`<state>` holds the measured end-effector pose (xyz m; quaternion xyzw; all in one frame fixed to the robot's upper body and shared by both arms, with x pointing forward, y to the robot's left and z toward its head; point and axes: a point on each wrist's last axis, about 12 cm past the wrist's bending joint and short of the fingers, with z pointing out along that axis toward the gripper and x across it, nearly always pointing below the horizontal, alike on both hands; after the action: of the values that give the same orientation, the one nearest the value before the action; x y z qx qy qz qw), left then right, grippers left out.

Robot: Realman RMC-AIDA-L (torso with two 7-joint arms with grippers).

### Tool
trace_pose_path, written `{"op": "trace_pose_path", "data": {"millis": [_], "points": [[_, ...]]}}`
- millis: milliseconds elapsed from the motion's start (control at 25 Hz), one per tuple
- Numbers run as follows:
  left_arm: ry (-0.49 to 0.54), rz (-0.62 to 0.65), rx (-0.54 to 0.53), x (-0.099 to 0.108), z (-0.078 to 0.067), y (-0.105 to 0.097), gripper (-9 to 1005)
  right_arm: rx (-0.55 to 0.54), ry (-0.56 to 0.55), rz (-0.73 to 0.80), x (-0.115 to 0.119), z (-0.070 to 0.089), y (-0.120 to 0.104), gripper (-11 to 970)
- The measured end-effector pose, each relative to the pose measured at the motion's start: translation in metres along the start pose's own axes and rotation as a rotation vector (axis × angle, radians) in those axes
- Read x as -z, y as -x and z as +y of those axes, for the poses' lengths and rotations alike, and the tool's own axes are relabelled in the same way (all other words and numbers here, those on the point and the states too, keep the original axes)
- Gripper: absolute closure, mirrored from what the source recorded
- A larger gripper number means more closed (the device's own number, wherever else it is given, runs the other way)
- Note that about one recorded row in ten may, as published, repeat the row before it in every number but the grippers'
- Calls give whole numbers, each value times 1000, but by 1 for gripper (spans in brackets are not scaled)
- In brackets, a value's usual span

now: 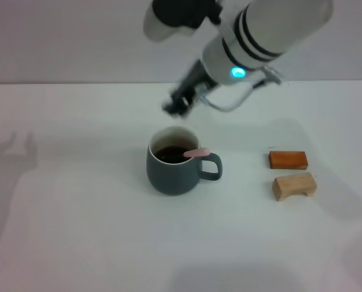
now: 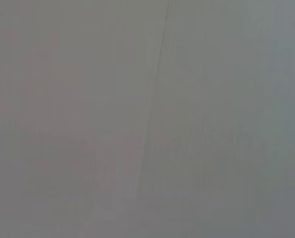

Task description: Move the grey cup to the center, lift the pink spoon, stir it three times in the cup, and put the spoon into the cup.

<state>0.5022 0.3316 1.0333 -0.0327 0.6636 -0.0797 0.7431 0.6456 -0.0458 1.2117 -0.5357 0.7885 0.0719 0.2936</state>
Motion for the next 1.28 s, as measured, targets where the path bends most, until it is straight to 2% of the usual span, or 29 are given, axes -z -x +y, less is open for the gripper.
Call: {"op": "trace_pose_path", "data": {"millis": [120,280,440,560,640,840,1000,1160,1280], "points": [[0,0,-5,-1,0,0,662,22,-137,-231,8,-3,0,686],[12,-6,-6,-2,1,1,662,39,-330,-525,14,15,-30,686],[18,-14,-5,-2,2,2,662,-76,-510,-708,17,33,-82,686],[18,-19,-4,-1,2,2,661,-209,-697,-800,27,40,-133,685],[16,-25,-5,0,2,3,661,-304,-821,-820,37,41,-169,685],[11,-42,-17,1,1,4,661,-632,-1150,-776,66,30,-267,686],[33,-54,-51,0,5,7,661,-817,-1384,-663,82,37,-339,686],[99,-63,-72,1,18,9,660,-930,-1535,-549,89,49,-391,685],[124,-70,-74,0,24,11,660,-951,-1554,-544,88,56,-403,685]]}}
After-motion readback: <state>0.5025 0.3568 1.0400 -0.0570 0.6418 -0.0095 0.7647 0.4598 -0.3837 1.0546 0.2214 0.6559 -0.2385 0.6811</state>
